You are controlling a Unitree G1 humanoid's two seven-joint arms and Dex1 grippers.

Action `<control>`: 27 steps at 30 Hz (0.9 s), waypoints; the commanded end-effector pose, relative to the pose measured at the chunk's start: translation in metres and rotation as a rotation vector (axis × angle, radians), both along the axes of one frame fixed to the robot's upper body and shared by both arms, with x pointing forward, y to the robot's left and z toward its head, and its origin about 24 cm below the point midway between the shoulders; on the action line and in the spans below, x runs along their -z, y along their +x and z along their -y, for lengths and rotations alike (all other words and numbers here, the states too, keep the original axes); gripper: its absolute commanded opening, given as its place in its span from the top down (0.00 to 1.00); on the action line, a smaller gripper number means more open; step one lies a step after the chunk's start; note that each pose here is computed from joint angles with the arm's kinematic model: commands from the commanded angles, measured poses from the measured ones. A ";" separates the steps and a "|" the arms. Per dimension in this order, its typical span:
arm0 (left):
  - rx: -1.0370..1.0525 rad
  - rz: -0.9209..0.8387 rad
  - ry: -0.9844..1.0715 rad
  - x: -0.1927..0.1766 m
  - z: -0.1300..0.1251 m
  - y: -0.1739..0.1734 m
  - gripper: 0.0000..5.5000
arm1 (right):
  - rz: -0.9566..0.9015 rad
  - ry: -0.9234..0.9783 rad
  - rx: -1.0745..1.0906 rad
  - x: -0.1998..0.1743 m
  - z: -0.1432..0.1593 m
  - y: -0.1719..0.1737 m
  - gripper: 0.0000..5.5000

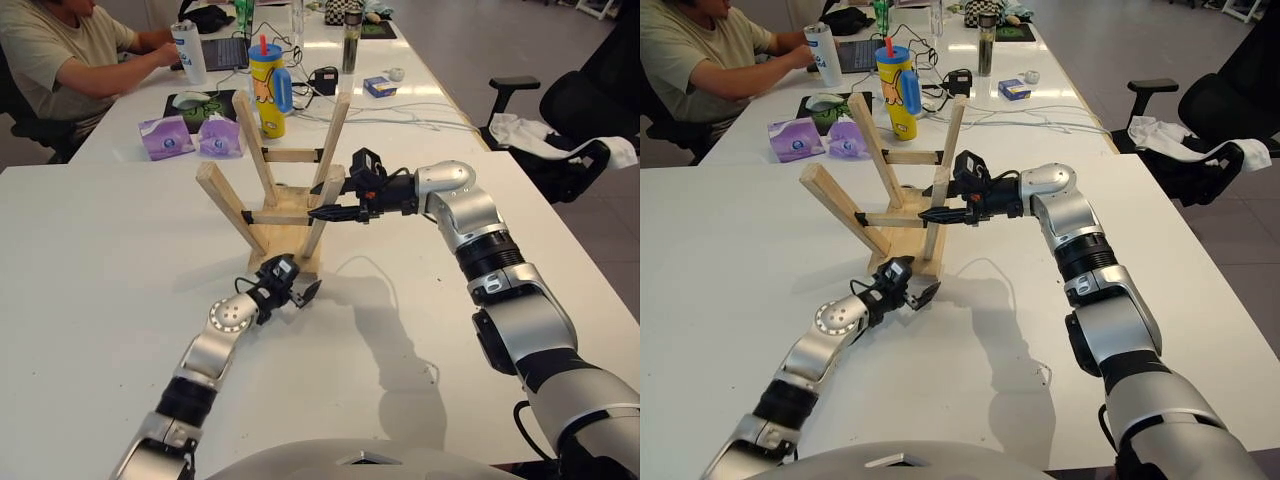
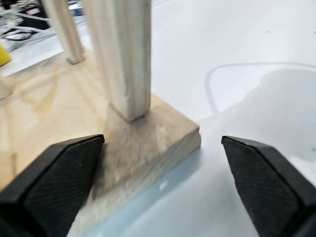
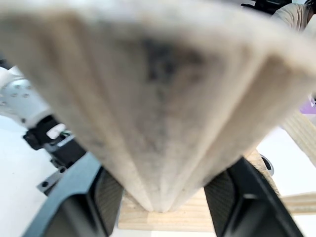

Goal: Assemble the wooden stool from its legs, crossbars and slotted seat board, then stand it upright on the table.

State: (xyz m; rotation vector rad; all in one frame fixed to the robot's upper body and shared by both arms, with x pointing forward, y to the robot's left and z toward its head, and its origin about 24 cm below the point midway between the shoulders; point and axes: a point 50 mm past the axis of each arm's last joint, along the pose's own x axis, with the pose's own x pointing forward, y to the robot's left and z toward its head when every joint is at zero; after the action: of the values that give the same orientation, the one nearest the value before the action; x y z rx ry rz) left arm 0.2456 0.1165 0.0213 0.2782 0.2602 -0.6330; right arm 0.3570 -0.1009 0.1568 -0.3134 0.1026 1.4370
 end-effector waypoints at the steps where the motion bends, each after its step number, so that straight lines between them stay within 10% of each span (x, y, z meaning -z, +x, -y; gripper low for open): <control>1: -0.101 -0.087 0.043 0.016 -0.012 -0.012 0.20 | -0.093 -0.166 0.069 0.040 0.015 -0.006 0.63; 8: -0.148 -0.121 0.065 0.025 -0.017 -0.001 0.20 | -0.087 -0.148 0.075 0.032 0.015 -0.003 0.63; 16: -0.162 -0.307 0.154 0.056 -0.025 -0.018 0.20 | 0.001 0.001 0.191 -0.008 0.019 0.006 0.40; 20: -0.163 -0.324 0.162 0.059 -0.025 -0.019 0.20 | 0.010 -0.102 0.291 0.010 0.060 -0.007 0.40; 27: -0.163 -0.329 0.139 0.060 -0.025 -0.020 0.20 | 0.062 0.468 0.475 -0.063 0.067 -0.008 0.55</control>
State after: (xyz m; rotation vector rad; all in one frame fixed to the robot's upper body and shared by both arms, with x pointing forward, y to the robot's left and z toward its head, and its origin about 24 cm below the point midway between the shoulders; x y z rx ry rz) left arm 0.2615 0.1276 0.0179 0.3163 0.3084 -0.5001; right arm 0.3479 -0.1944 0.1683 -0.0504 0.0296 0.9084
